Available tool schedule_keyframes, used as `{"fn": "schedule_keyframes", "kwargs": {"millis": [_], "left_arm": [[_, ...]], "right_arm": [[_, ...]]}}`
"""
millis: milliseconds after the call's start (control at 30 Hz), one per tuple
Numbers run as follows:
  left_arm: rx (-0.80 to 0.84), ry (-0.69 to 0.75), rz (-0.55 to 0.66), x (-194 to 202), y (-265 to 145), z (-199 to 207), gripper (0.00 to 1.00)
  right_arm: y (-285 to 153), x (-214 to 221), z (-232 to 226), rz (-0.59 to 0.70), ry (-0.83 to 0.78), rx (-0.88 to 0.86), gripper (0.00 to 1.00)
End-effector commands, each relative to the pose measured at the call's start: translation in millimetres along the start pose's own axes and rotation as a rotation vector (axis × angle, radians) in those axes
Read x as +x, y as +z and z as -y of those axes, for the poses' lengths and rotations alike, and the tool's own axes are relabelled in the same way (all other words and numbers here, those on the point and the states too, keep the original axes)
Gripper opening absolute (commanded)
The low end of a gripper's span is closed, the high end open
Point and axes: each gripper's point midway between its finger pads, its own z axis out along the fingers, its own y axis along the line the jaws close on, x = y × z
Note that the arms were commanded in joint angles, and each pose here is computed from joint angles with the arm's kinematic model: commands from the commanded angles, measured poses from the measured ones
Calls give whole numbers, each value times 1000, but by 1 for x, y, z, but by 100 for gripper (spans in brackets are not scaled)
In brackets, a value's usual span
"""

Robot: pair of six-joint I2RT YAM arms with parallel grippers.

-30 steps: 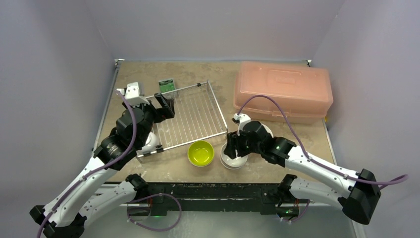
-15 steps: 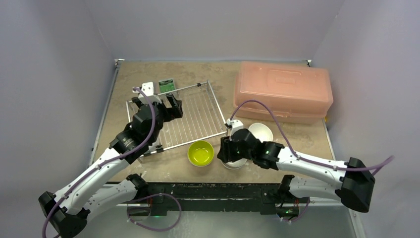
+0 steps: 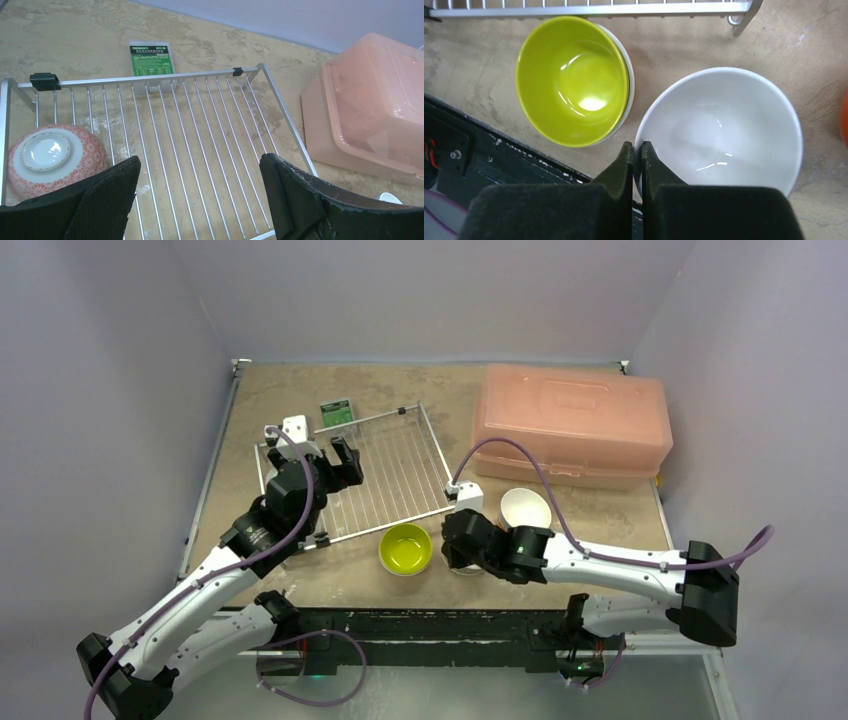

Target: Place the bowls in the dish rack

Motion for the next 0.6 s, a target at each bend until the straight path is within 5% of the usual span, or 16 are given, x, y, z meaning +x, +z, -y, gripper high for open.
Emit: {"fn": "schedule_keyframes", "kwargs": {"millis": [0,333,567], "left_arm": [[-31,-9,34,-10,-1,-5,89],[-113,-39,24,-19,-11,-19,88],[-99,-65,-23,-8,-17,-21,88]], "right_arm": [[-7,-23,-12,65,43,12,0],[-38,-63,-27,165,59,-18,0],[-96,-105,-70,353,55,-342,0]]}}
